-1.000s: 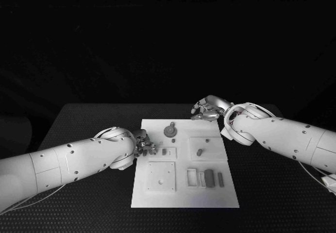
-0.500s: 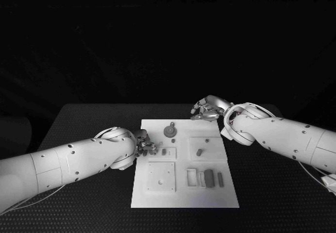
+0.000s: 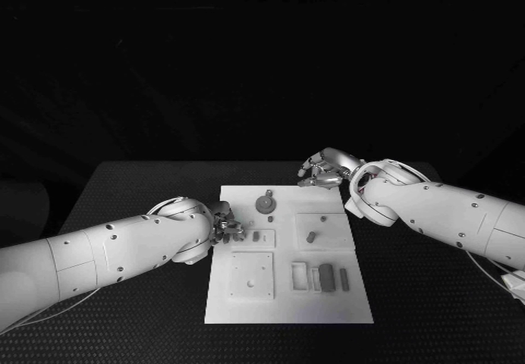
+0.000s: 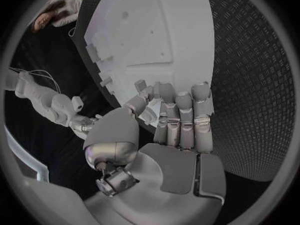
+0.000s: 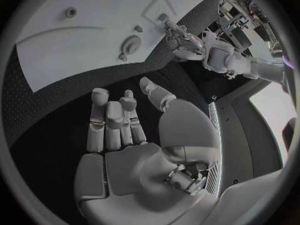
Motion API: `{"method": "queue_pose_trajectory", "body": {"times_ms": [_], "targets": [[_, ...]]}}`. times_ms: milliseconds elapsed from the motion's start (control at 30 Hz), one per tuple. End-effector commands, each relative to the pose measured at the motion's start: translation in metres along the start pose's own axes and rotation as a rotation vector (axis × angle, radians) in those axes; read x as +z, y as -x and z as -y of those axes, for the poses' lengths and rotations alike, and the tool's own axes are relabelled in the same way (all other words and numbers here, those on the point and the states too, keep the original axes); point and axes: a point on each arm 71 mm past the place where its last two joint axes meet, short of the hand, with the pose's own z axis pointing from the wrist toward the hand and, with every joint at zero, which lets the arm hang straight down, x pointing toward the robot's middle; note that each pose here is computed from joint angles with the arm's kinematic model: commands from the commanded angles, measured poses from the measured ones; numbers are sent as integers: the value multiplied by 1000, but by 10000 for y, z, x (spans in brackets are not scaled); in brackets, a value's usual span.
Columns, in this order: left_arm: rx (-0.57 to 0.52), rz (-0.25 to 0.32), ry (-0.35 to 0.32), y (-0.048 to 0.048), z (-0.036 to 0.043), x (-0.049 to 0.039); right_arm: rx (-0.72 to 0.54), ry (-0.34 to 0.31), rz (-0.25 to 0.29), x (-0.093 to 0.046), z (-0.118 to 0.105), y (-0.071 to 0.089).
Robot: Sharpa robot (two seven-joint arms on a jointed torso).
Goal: Assemble the parts on the task board
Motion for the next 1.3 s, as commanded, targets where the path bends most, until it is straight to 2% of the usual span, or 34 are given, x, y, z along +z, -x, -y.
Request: {"method": "queue_pose_trajectory", "body": {"times_ms": [33,1300], "targets": [[26,-33,19,-71,-28,7,-2,10,-13,0,-8,-12],[11,-18,21,-57,-36,11,-2,9,-13,0,-3,-14]]}}
